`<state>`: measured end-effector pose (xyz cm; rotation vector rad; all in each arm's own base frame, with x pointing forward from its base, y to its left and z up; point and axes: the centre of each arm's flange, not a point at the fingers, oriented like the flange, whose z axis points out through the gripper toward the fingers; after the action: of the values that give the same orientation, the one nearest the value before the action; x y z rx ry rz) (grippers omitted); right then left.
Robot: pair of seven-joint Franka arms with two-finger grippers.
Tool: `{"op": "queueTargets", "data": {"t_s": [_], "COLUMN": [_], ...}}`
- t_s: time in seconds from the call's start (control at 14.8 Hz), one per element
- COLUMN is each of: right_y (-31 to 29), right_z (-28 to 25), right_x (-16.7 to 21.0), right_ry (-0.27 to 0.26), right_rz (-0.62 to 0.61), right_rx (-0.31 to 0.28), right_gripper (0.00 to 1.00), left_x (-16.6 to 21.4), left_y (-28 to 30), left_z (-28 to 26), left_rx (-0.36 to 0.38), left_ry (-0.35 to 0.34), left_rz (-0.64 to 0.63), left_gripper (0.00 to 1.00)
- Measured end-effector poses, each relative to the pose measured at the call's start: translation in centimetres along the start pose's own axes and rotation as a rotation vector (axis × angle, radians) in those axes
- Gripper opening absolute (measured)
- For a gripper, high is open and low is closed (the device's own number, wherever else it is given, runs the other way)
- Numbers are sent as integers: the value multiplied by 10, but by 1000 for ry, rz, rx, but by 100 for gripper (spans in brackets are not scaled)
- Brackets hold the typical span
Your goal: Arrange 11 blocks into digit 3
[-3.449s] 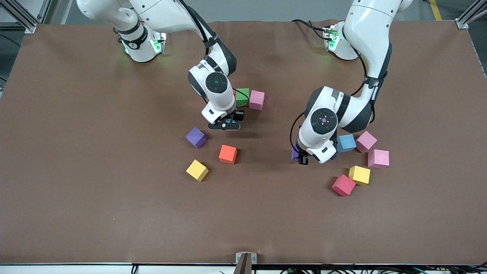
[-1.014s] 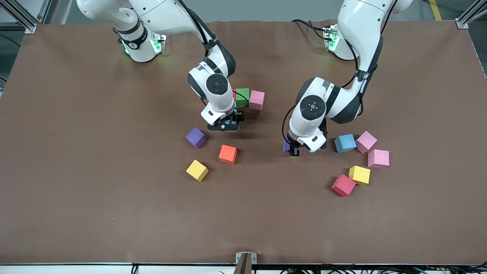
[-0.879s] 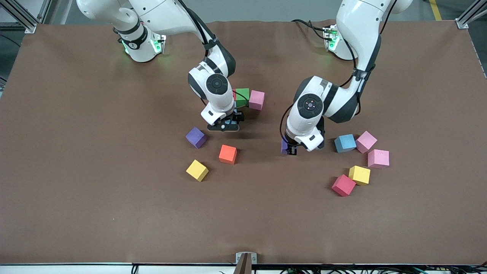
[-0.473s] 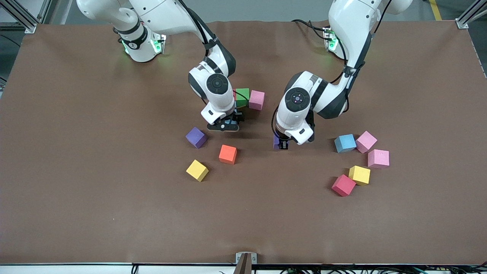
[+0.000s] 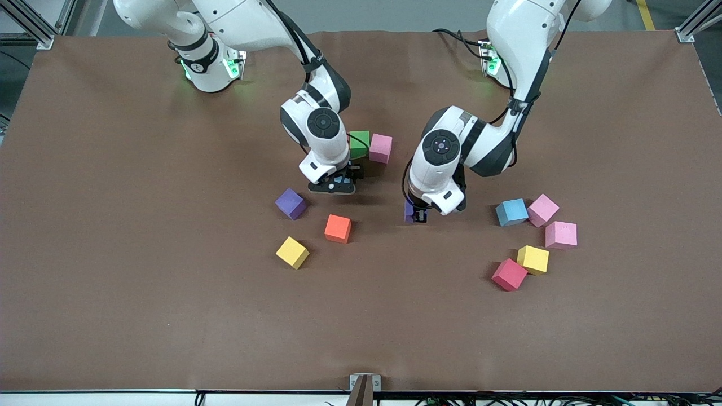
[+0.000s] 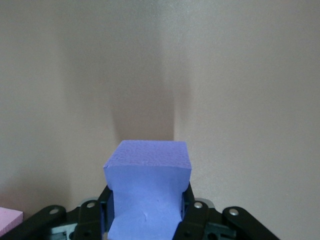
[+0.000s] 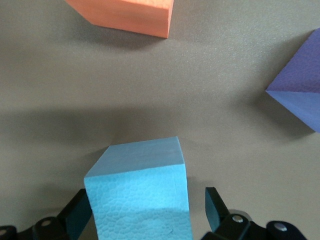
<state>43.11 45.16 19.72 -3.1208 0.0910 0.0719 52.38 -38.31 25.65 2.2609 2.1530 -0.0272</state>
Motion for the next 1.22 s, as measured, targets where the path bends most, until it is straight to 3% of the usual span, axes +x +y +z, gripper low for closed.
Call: {"op": "queueTargets", "data": {"t_s": [1.22], "right_y": [-8], "right_z": [-1], "right_x": [-8], "right_ry": [1], "right_rz": [1], "right_rx": [2], "right_gripper": [100], "left_x": [0], "left_y": [1], "left_z": [2], "left_rx": [-5], "left_ry": [-2], "left_rz": [-1], "left_gripper": [53]}}
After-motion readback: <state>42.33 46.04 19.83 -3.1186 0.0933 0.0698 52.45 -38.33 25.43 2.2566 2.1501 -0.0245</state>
